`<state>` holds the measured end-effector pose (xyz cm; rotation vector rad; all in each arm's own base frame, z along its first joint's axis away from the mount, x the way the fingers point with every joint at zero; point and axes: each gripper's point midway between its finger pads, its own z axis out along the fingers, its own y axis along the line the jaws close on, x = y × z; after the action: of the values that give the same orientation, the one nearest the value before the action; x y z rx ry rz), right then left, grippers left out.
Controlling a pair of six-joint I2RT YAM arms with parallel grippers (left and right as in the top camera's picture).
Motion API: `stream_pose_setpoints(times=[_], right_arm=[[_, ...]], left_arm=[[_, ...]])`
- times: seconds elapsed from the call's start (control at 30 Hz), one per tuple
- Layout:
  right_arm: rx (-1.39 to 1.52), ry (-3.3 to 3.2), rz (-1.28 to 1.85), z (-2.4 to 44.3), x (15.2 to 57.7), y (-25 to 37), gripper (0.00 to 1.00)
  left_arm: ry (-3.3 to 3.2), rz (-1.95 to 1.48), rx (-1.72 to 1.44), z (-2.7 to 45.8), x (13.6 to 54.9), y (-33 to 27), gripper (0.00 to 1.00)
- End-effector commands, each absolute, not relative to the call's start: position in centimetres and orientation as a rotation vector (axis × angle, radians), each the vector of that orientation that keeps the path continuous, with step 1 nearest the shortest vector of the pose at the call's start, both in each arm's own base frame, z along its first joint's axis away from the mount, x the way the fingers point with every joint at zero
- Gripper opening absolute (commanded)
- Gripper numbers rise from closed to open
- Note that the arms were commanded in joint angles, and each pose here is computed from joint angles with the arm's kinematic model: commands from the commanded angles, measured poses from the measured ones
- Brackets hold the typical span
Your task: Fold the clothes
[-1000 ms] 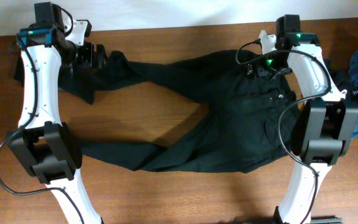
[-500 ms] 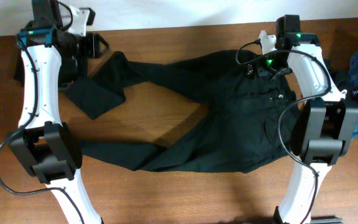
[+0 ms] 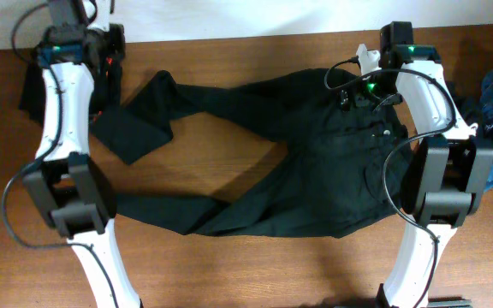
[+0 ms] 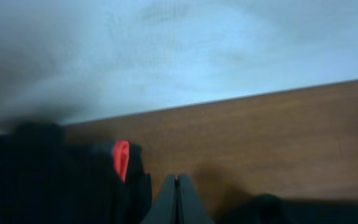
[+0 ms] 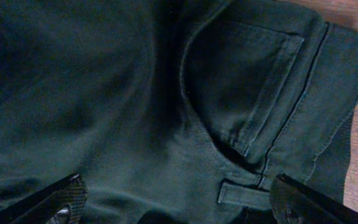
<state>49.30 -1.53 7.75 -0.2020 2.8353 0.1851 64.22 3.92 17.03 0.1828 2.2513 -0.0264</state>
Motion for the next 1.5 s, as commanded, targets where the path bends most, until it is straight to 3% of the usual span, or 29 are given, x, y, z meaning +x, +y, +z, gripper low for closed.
stream_pose_setpoints(times=[0.0, 0.3, 0.53, 0.73, 1.0, 1.47], right_arm=[[-0.199, 2.776, 0.150, 10.6, 49.7, -1.9, 0.99], [-0.199, 2.776, 0.150, 10.6, 49.7, -1.9, 0.99], [-0.199, 2.776, 0.150, 10.6, 49.7, -1.9, 0.99], [-0.199, 2.776, 0.150, 10.6, 49.7, -1.9, 0.99], [-0.199, 2.776, 0.150, 10.6, 49.7, -1.9, 0.98], [-0.199, 2.775, 0.150, 10.6, 49.7, -1.9, 0.99]], left_arm=[[2.313, 0.004, 0.172, 11.8, 65.1, 4.5, 0.00], [2.389, 0.049, 0.168, 6.5, 65.2, 5.3, 0.00], [2.332, 0.091, 0.215, 9.9, 65.4, 5.6, 0.00], [2.329, 0.327, 0.063, 13.7, 64.1, 10.0, 0.00], [2.258, 0.332, -0.014, 19.8, 62.5, 12.5, 0.00], [2.357, 0.154, -0.077, 14.2, 61.6, 16.0, 0.00]])
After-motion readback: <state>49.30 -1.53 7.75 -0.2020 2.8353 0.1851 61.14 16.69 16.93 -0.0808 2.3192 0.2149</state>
